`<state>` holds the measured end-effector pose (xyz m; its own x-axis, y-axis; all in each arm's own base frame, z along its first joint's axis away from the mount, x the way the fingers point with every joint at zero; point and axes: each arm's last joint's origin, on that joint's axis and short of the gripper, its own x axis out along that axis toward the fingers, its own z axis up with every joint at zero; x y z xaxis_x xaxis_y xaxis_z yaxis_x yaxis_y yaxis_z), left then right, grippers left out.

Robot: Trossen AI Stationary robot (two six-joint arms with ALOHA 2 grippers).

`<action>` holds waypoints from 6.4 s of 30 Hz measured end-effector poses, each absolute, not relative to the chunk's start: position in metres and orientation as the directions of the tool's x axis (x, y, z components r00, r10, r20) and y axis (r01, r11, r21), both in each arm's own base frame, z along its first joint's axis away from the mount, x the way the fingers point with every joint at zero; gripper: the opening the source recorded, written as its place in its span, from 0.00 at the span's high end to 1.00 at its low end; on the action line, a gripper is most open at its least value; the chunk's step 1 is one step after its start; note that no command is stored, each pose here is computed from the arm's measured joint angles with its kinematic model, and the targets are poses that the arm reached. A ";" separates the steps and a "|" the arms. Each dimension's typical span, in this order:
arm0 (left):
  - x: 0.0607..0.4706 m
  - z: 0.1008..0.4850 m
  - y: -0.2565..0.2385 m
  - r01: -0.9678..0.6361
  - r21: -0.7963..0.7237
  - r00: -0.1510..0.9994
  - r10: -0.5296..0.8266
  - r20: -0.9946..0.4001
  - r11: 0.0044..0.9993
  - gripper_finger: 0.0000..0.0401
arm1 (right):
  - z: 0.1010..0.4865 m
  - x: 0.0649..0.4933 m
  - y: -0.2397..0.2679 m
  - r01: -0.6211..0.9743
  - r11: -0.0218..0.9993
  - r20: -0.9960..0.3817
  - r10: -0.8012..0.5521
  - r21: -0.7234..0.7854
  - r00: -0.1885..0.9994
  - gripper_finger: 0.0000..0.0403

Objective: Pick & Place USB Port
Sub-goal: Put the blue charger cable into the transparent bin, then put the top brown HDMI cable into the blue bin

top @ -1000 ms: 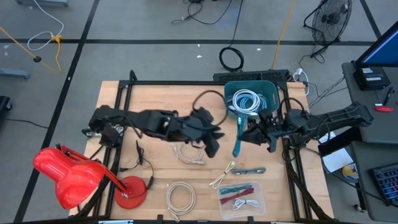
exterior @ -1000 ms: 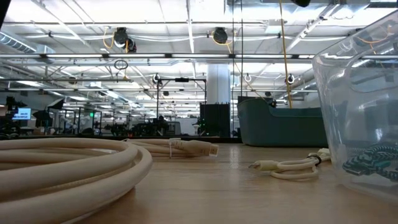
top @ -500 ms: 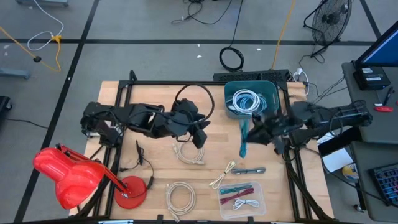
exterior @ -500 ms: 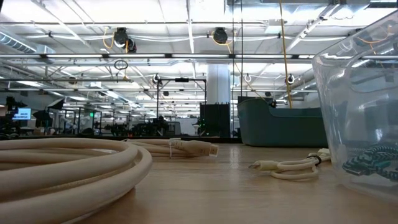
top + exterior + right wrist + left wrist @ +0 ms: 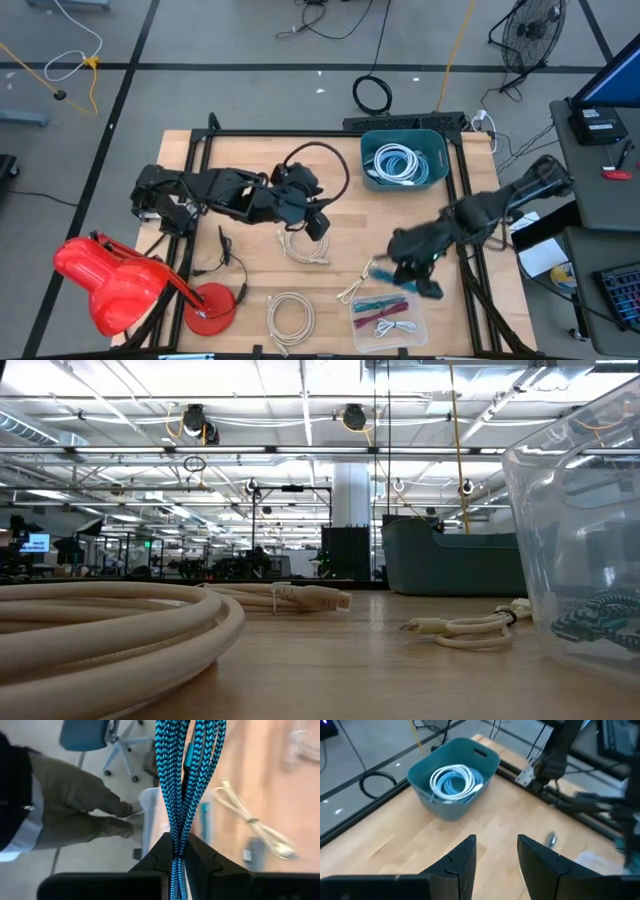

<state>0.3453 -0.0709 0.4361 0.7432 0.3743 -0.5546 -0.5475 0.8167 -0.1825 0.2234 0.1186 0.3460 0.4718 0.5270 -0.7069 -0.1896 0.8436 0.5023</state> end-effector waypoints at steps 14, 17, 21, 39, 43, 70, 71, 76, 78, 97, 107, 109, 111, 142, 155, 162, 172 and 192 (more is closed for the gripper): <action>0.328 0.421 -0.069 -0.550 0.018 0.592 0.405 -0.697 0.835 0.64 | 0.295 0.252 0.196 -0.134 0.805 -0.731 0.584 0.579 0.354 0.95; 0.327 0.421 -0.072 -0.542 0.021 0.594 0.401 -0.698 0.840 0.64 | 0.280 0.254 0.205 -0.103 0.827 -0.773 0.555 0.553 0.306 0.95; 0.325 0.420 -0.078 -0.525 0.029 0.594 0.390 -0.704 0.851 0.64 | 0.263 0.260 0.213 -0.081 0.852 -0.807 0.518 0.518 0.285 0.95; 0.312 0.416 -0.096 -0.514 0.053 0.557 0.380 -0.739 0.856 0.64 | 0.225 0.262 0.221 -0.063 0.907 -0.896 0.421 0.416 0.143 0.94; 0.312 0.416 -0.097 -0.515 0.051 0.557 0.379 -0.739 0.856 0.64 | 0.224 0.260 0.226 -0.066 0.892 -0.884 0.451 0.447 0.125 0.95; 0.309 0.415 -0.104 -0.516 0.042 0.560 0.373 -0.740 0.856 0.64 | 0.199 0.268 0.255 -0.084 0.859 -0.849 0.511 0.504 0.133 0.81; 0.309 0.415 -0.105 -0.515 0.042 0.560 0.373 -0.740 0.856 0.64 | 0.199 0.268 0.255 -0.084 0.859 -0.849 0.512 0.505 0.133 0.78; 0.309 0.415 -0.104 -0.519 0.039 0.559 0.374 -0.740 0.854 0.64 | 0.199 0.268 0.255 -0.067 0.858 -0.848 0.513 0.509 0.134 0.67; 0.309 0.415 -0.104 -0.520 0.038 0.560 0.375 -0.739 0.853 0.64 | 0.199 0.268 0.255 -0.067 0.858 -0.847 0.514 0.510 0.135 0.64; 0.307 0.405 -0.070 -0.744 0.000 0.393 0.437 -0.809 0.668 0.64 | 0.303 0.290 0.176 -0.009 0.812 -0.607 0.443 0.583 0.659 0.61; 0.323 0.350 -0.061 -0.604 0.197 0.282 0.439 -0.853 0.772 0.64 | 0.370 0.250 0.108 0.088 0.867 -0.461 0.172 0.490 0.871 0.61; 0.327 0.326 -0.058 -0.566 0.210 0.250 0.409 -0.878 0.797 0.64 | 0.377 0.238 0.098 0.134 0.875 -0.468 0.115 0.465 0.877 0.61; 0.333 0.299 -0.052 -0.538 0.184 0.228 0.352 -0.908 0.823 0.64 | 0.381 0.227 0.090 0.174 0.880 -0.476 0.065 0.441 0.877 0.61; 0.357 0.177 -0.096 0.288 -0.065 0.134 -0.107 -0.985 0.955 0.64 | 0.326 0.175 0.043 0.393 0.866 -0.604 -0.141 0.309 0.785 0.61; 0.353 0.170 -0.101 0.361 0.021 0.102 -0.017 -0.995 0.932 0.64 | 0.323 0.156 0.027 0.367 0.809 -0.433 -0.156 0.460 0.888 0.61; 0.358 0.170 -0.097 0.368 0.088 0.144 0.037 -0.989 0.925 0.64 | 0.321 0.157 0.027 0.352 0.807 -0.408 -0.153 0.474 0.900 0.61; 0.359 0.164 -0.091 0.370 0.065 0.113 0.025 -0.993 0.927 0.64 | 0.321 0.158 0.026 0.357 0.804 -0.406 -0.159 0.476 0.900 0.62; 0.365 0.147 -0.092 0.306 0.030 0.088 0.003 -0.996 0.952 0.70 | 0.321 0.158 0.026 0.340 0.805 -0.412 -0.132 0.486 0.902 0.62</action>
<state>0.3647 -0.0915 0.1466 0.0885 0.0030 -0.9961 0.3057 0.9517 0.0300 0.1579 0.0265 0.3208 0.9017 -0.1323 -0.4116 0.3399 0.8053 0.4857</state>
